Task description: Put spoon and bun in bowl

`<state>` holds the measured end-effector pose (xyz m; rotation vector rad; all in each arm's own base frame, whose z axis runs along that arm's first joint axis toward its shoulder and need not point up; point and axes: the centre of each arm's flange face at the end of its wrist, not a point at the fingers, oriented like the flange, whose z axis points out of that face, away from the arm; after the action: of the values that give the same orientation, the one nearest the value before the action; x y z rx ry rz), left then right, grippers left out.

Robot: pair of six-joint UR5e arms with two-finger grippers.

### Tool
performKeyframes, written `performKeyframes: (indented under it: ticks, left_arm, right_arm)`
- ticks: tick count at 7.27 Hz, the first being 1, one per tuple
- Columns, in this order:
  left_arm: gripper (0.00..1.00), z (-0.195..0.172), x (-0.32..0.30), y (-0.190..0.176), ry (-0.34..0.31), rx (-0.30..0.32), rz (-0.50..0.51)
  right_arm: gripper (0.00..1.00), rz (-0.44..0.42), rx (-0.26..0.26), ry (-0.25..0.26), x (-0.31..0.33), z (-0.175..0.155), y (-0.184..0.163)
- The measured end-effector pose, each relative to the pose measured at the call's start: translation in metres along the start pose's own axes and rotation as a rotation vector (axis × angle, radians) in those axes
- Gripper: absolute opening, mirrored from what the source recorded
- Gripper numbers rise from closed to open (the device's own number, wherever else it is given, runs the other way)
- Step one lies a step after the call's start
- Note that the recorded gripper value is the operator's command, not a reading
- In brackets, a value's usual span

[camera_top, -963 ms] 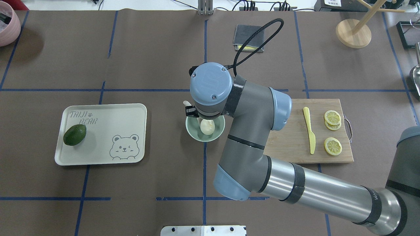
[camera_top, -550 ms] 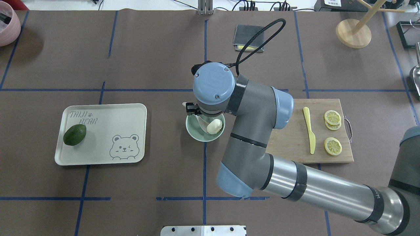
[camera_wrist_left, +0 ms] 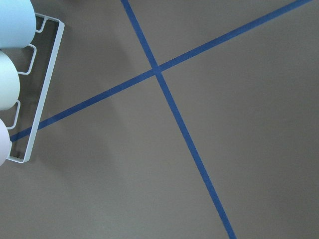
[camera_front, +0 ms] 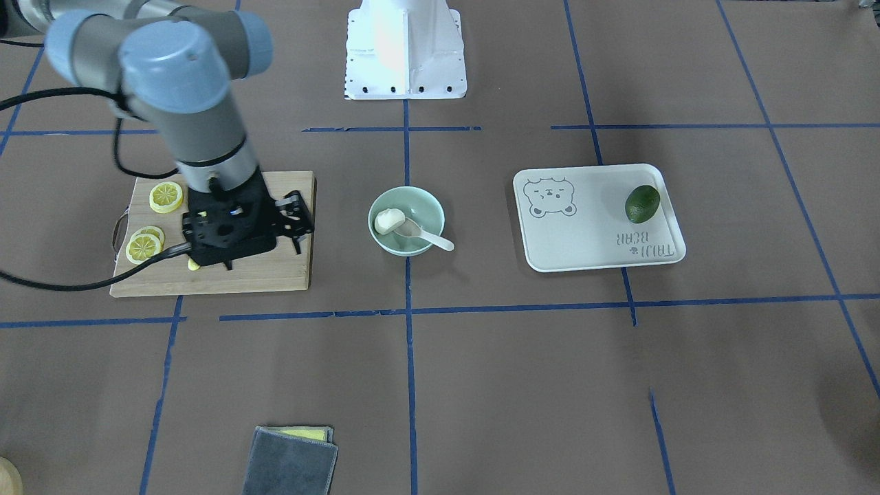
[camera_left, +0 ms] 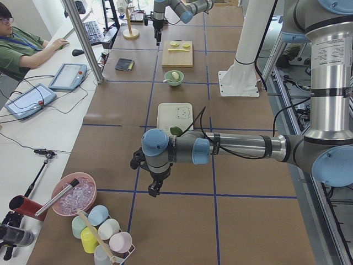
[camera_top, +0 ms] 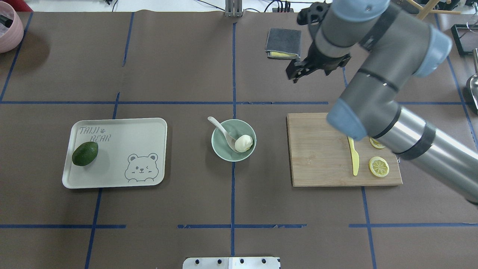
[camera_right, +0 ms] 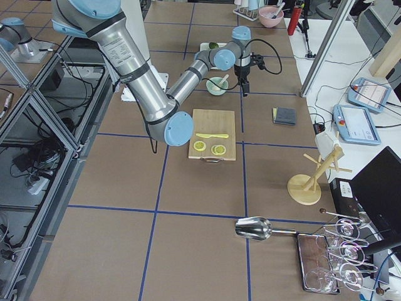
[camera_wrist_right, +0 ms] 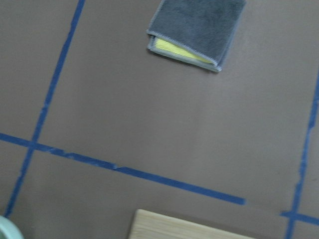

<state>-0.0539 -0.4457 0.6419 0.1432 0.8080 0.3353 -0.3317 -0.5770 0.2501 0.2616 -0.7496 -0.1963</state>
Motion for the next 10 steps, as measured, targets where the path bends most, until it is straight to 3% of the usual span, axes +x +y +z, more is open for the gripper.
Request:
performKeyframes:
  ticks: [2, 4, 5, 7, 9, 10]
  left_arm:
    - [1.00, 0.004, 0.006, 0.012, 0.078, 0.012, -0.137]
    - [1.00, 0.000, 0.009, 0.008, 0.080, 0.022, -0.173]
    - [1.00, -0.004, 0.010, 0.005, 0.059, 0.025, -0.168]
    - [1.00, -0.014, 0.013, 0.002, -0.012, 0.030, -0.145]
    - [1.00, -0.020, 0.017, 0.003, -0.033, 0.036, -0.129]
    - [1.00, -0.020, 0.018, 0.003, -0.035, 0.037, -0.127]
  right_arm:
    - [1.00, -0.091, -0.030, 0.008, 0.153, -0.032, -0.002]
    - [1.00, -0.158, -0.080, 0.043, 0.277, -0.059, 0.025]
    - [1.00, -0.155, -0.111, 0.047, 0.338, -0.061, 0.060]
    - [1.00, -0.055, -0.158, 0.038, 0.434, -0.044, 0.154]
    - [1.00, 0.012, -0.148, 0.045, 0.489, -0.028, 0.241]
    - [1.00, 0.025, -0.136, 0.044, 0.501, -0.024, 0.268]
